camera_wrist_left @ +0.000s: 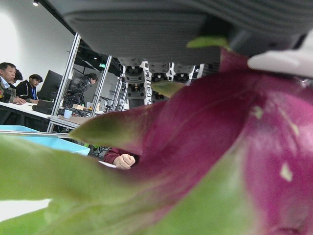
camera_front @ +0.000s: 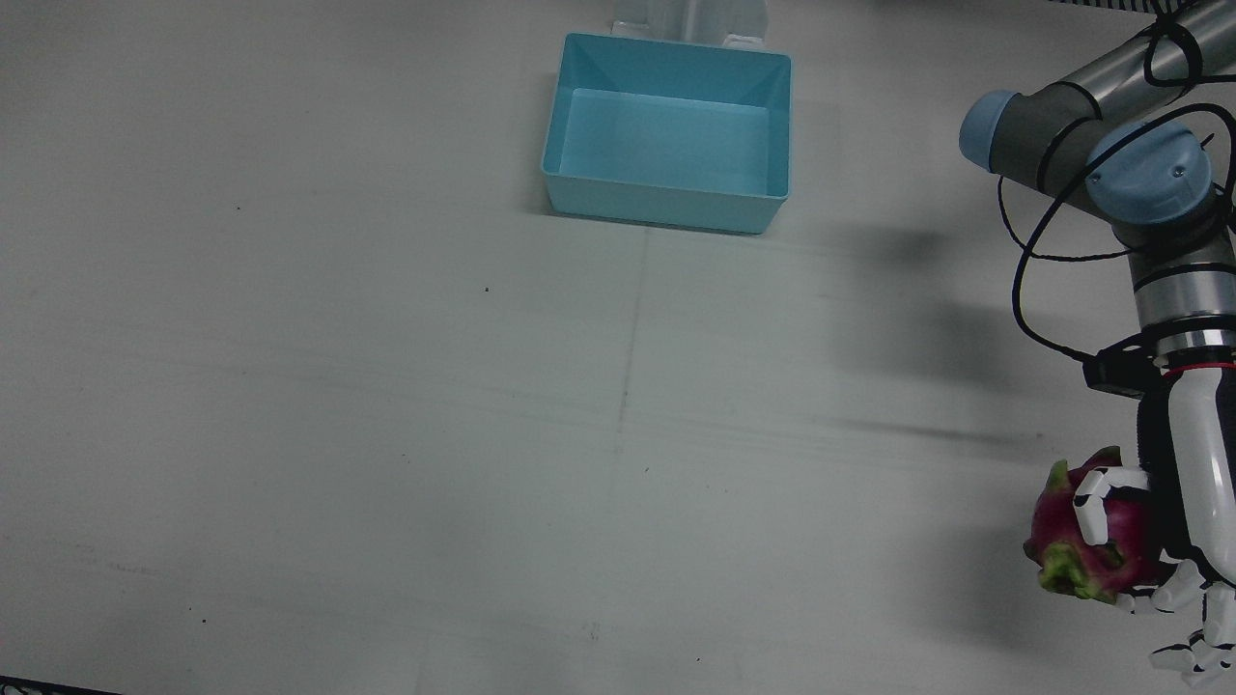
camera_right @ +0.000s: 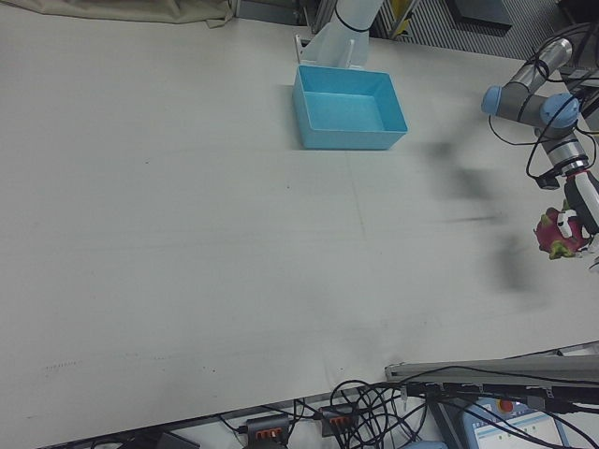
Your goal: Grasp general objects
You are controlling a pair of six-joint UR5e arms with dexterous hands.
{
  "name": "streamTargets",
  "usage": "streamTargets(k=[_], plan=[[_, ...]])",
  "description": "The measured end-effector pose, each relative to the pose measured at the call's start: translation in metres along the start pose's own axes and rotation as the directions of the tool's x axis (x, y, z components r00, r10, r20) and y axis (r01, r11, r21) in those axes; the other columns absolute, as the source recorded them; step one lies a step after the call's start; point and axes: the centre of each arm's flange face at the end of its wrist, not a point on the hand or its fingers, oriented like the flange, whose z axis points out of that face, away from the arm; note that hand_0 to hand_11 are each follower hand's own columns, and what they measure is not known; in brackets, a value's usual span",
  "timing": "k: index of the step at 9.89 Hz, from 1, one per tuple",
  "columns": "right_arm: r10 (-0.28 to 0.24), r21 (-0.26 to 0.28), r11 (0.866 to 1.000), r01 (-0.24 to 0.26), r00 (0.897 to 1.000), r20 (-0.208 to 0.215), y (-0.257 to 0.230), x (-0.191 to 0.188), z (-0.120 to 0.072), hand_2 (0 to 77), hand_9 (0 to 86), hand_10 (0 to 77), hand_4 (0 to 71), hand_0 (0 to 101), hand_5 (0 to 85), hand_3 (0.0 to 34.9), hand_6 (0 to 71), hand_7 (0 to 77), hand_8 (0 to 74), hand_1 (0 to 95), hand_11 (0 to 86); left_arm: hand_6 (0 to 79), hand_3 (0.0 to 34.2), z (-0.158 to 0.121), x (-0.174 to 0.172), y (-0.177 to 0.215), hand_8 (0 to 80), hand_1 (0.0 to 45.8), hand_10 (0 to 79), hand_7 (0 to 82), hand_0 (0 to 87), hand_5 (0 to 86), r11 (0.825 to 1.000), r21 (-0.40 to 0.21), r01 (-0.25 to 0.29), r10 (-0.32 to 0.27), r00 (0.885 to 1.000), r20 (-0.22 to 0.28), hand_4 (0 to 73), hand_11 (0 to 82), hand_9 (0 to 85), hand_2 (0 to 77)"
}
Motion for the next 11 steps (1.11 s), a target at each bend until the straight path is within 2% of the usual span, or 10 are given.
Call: streamTargets(k=[2, 3, 5, 6, 7, 8, 9, 11], plan=[[0.0, 0.0, 1.0, 0.0, 1.0, 0.0, 0.0, 0.0, 0.0, 1.6, 1.1, 0.5, 0.0, 0, 74.2, 0.0, 0.0, 0.0, 0.0, 6.0, 1.1, 18.5, 0.0, -0.003, 0.01, 0.005, 22.4, 0.0, 14.7, 33.3, 22.8, 32.7, 0.995, -0.057, 0.083, -0.082, 0.997, 0.006, 47.5, 34.9, 15.3, 59.5], [0.0, 0.0, 1.0, 0.0, 1.0, 0.0, 0.0, 0.0, 0.0, 1.6, 1.1, 0.5, 0.0, 0, 74.2, 0.0, 0.0, 0.0, 0.0, 6.0, 1.1, 17.5, 0.0, -0.005, 0.014, 0.008, 22.4, 0.0, 14.7, 31.6, 23.0, 32.7, 0.988, -0.086, 0.131, -0.13, 0.991, 0.021, 47.5, 34.9, 14.7, 59.5], [0.0, 0.0, 1.0, 0.0, 1.0, 0.0, 0.0, 0.0, 0.0, 1.6, 1.1, 0.0, 0.0, 0, 74.2, 0.0, 0.0, 0.0, 0.0, 6.0, 1.1, 17.5, 0.0, -0.011, 0.025, 0.015, 22.4, 0.0, 14.7, 31.6, 23.7, 32.7, 0.959, -0.161, 0.232, -0.225, 0.972, 0.061, 47.5, 34.9, 14.7, 59.5], [0.0, 0.0, 1.0, 0.0, 1.0, 0.0, 0.0, 0.0, 0.0, 1.6, 1.6, 0.0, 0.0, 0, 74.2, 0.0, 0.0, 0.0, 0.0, 6.0, 1.1, 17.5, 0.0, -0.015, 0.035, 0.021, 22.4, 0.0, 14.7, 31.6, 23.7, 32.7, 0.939, -0.211, 0.272, -0.263, 0.962, 0.07, 47.5, 34.9, 14.7, 59.5], [0.0, 0.0, 1.0, 0.0, 1.0, 0.0, 0.0, 0.0, 0.0, 1.6, 1.6, 0.0, 0.0, 0, 74.2, 0.0, 0.0, 0.0, 0.0, 6.0, 1.1, 16.4, 0.0, -0.018, 0.046, 0.03, 20.7, 0.0, 14.7, 31.6, 28.2, 32.7, 0.911, -0.273, 0.309, -0.302, 0.951, 0.07, 47.5, 34.9, 12.0, 60.0], [0.0, 0.0, 1.0, 0.0, 1.0, 0.0, 0.0, 0.0, 0.0, 1.6, 1.6, 0.0, 0.0, 0, 74.2, 0.0, 0.0, 0.0, 0.0, 6.0, 1.1, 16.4, 0.0, -0.02, 0.056, 0.04, 20.7, 0.0, 14.7, 31.6, 28.2, 32.7, 0.877, -0.34, 0.339, -0.337, 0.939, 0.067, 47.5, 34.9, 12.0, 60.0], [0.0, 0.0, 1.0, 0.0, 1.0, 0.0, 0.0, 0.0, 0.0, 1.6, 1.6, 0.0, 0.0, 0, 74.2, 0.0, 0.0, 0.0, 0.0, 6.0, 1.1, 16.4, 0.0, -0.021, 0.064, 0.052, 20.7, 0.0, 14.7, 30.5, 29.6, 32.2, 0.833, -0.419, 0.362, -0.369, 0.927, 0.066, 47.5, 33.3, 12.0, 58.9], [0.0, 0.0, 1.0, 0.0, 1.0, 0.0, 0.0, 0.0, 0.0, 1.6, 1.6, 0.5, 0.0, 0, 74.2, 0.0, 0.0, 0.0, 0.0, 6.0, 1.1, 18.5, 0.0, -0.03, 0.072, 0.08, 19.6, 0.0, 14.7, 28.9, 29.3, 32.7, 0.733, -0.55, 0.4, -0.418, 0.903, 0.1, 48.0, 32.7, 10.4, 48.5]])
